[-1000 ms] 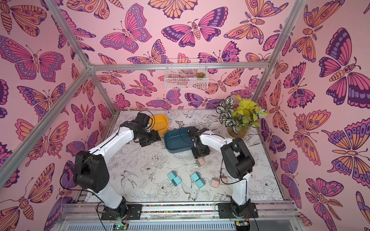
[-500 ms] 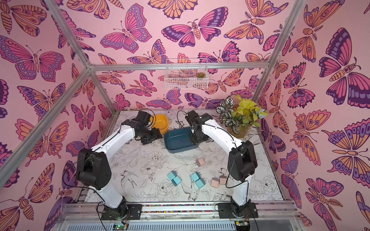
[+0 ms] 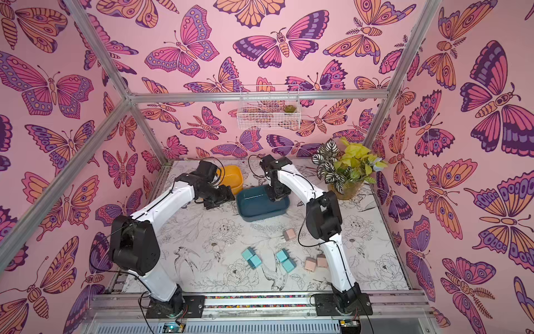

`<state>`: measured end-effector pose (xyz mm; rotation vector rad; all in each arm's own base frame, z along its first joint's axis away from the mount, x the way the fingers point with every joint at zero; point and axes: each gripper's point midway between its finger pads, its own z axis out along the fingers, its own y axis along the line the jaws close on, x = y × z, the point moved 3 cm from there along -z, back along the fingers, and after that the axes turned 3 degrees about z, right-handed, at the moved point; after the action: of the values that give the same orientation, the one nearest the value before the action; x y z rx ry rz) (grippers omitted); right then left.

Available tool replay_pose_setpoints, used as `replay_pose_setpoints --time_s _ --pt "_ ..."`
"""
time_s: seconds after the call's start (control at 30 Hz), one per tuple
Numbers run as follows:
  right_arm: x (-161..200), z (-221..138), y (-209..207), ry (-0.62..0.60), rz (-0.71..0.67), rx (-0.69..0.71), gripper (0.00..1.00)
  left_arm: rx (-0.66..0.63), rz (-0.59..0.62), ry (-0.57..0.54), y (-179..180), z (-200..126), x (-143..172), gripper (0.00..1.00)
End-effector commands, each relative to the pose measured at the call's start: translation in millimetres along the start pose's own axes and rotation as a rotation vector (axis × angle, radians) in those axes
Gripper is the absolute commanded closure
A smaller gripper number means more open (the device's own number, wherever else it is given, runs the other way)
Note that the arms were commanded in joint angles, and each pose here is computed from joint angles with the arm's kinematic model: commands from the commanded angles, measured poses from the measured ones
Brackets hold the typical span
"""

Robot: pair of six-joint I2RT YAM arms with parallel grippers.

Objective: Place the plugs by color into the storage box
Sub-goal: Adjust the storage box at the center of the board.

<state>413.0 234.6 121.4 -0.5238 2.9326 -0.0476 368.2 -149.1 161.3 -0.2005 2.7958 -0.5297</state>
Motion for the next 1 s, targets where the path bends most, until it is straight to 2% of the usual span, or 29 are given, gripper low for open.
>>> replay_pose_setpoints --time_s 0.0,0.5,0.97 --pt "-10 1 -4 -0.017 0.034 -0.027 0.46 0.004 0.022 0.007 2 -8 11 0.19" --pt "-13 43 1 0.02 0.08 -0.029 0.46 -0.001 0.007 0.037 8 -6 26 0.19" --pt "70 24 -14 0.087 0.134 -0.009 0.47 0.015 -0.003 0.055 -2 4 18 0.19"
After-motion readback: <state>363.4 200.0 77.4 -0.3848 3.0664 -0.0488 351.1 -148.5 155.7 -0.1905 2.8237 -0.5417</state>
